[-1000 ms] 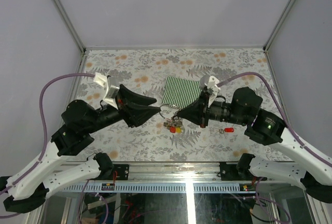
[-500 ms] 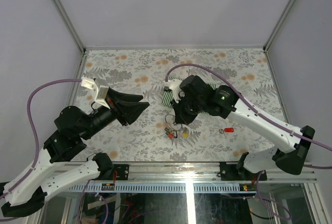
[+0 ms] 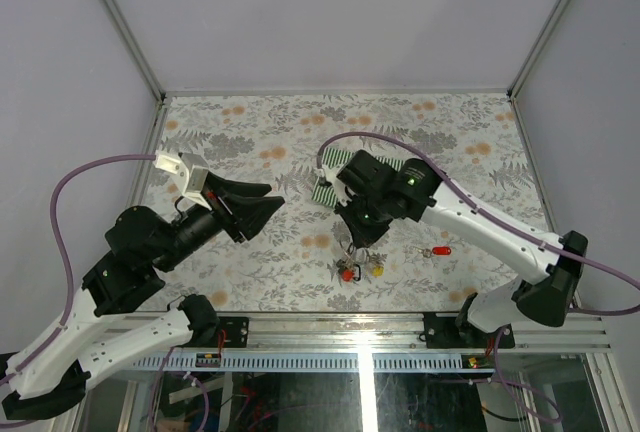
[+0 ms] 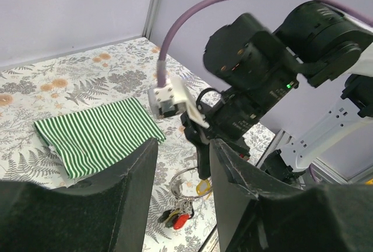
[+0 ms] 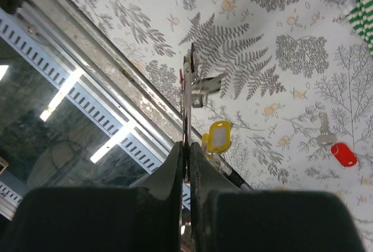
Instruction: Put the keys on the keyring
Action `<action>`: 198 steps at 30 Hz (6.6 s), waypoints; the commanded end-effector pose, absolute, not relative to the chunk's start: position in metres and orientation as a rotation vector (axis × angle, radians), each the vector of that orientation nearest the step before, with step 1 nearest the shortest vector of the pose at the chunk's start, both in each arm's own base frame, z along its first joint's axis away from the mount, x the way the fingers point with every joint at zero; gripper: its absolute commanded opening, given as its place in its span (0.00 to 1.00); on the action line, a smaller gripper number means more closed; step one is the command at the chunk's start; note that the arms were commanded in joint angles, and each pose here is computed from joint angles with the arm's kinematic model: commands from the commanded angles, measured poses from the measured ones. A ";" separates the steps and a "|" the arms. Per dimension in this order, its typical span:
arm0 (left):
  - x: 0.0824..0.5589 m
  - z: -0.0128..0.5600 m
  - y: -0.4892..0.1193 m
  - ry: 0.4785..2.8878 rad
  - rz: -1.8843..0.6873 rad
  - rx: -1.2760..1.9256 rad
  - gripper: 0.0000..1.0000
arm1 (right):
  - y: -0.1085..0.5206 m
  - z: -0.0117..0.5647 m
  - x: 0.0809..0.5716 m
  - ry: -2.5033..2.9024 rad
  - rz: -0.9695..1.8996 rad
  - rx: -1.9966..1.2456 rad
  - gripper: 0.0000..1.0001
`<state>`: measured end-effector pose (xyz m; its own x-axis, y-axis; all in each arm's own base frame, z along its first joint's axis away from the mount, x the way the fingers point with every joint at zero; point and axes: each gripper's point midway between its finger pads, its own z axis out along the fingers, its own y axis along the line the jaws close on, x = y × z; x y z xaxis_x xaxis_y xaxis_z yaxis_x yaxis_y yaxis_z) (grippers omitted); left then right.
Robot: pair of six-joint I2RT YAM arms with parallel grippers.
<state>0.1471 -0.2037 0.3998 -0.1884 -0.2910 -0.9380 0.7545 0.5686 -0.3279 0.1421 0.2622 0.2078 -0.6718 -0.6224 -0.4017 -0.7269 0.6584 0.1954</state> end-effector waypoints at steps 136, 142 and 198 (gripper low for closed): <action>0.119 0.414 -0.280 1.381 -1.157 0.941 0.00 | 0.273 0.340 0.124 0.995 0.887 -1.095 0.33; 0.118 0.414 -0.280 1.378 -1.160 0.941 0.00 | 0.275 0.338 0.130 1.016 0.873 -1.083 0.31; 0.136 0.414 -0.279 1.421 -1.104 0.857 0.00 | 0.253 0.349 0.139 0.984 0.773 -0.968 0.40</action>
